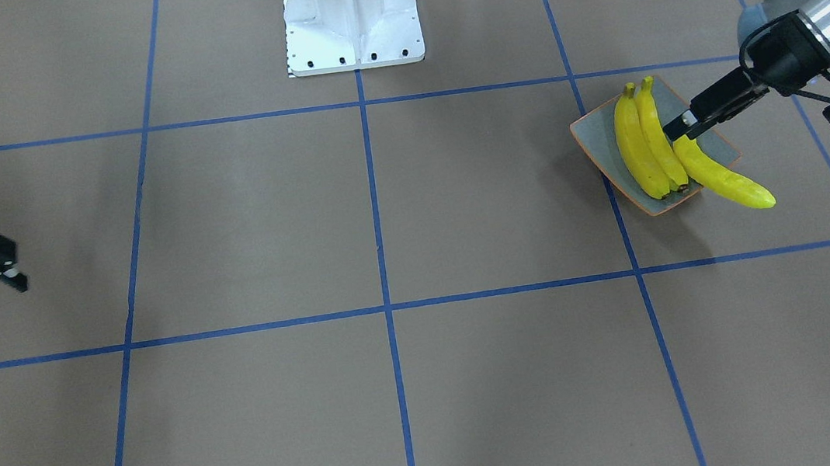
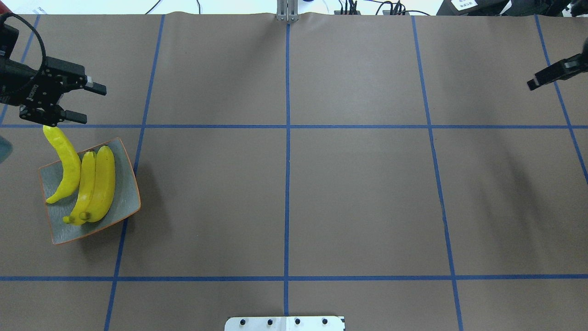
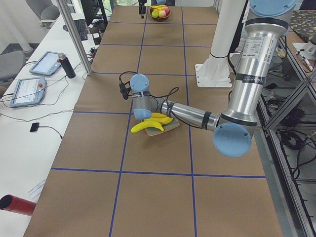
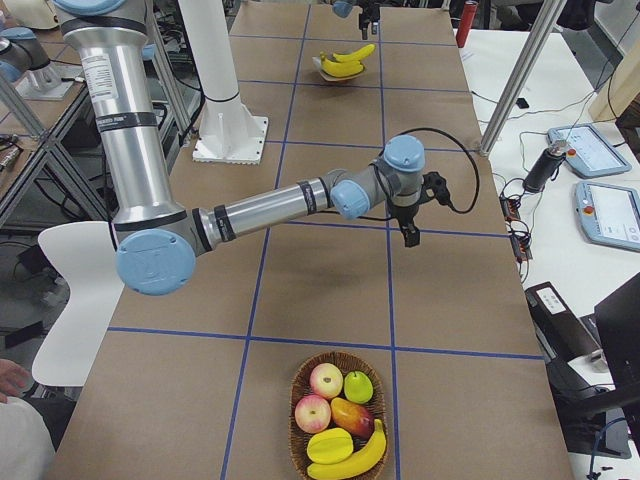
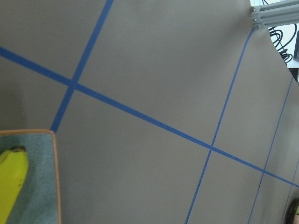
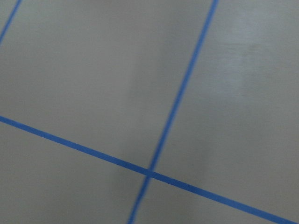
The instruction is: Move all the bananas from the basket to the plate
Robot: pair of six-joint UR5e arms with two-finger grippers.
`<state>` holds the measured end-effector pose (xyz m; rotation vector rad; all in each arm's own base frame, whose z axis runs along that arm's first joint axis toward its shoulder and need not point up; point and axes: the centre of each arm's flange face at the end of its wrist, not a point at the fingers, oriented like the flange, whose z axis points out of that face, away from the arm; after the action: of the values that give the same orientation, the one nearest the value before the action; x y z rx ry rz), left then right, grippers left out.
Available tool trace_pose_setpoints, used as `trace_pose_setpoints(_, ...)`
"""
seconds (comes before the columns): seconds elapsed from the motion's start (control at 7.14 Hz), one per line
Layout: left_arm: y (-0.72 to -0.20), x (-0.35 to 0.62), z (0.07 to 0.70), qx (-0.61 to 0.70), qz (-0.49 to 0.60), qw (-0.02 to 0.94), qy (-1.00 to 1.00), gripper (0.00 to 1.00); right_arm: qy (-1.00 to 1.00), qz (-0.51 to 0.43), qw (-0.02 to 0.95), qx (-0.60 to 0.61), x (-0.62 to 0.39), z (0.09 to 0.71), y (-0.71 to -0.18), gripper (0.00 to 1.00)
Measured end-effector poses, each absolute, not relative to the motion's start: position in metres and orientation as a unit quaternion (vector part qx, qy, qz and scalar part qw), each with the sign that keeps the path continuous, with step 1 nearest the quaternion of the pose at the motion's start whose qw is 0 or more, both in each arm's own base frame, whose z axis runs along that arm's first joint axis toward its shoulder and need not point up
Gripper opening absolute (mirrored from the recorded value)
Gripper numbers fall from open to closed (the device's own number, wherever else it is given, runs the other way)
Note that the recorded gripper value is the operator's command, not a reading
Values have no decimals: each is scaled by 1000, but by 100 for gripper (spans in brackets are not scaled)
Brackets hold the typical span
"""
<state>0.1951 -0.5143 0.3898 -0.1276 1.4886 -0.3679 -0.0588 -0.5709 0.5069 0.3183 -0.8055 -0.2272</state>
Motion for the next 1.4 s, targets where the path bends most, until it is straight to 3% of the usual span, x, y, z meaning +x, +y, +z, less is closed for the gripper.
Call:
trace_pose_setpoints(0.28, -525, 201, 373, -52, -163, 721, 671, 100, -354, -132, 913, 152, 51, 617, -568, 100)
trace_pose_setpoints(0.56, -527, 207, 364, -45, -162, 720, 673, 100, -293, -161, 931, 145, 99, 678, -551, 100)
trace_pose_setpoints(1.12, -524, 231, 360, -33, -165, 721, 672, 100, -193, -179, 957, 118, 109, 777, -534, 100)
trace_pose_setpoints(1.4, -524, 233, 361, -33, -166, 722, 671, 100, -190, -163, 966, 67, 72, 796, -549, 100)
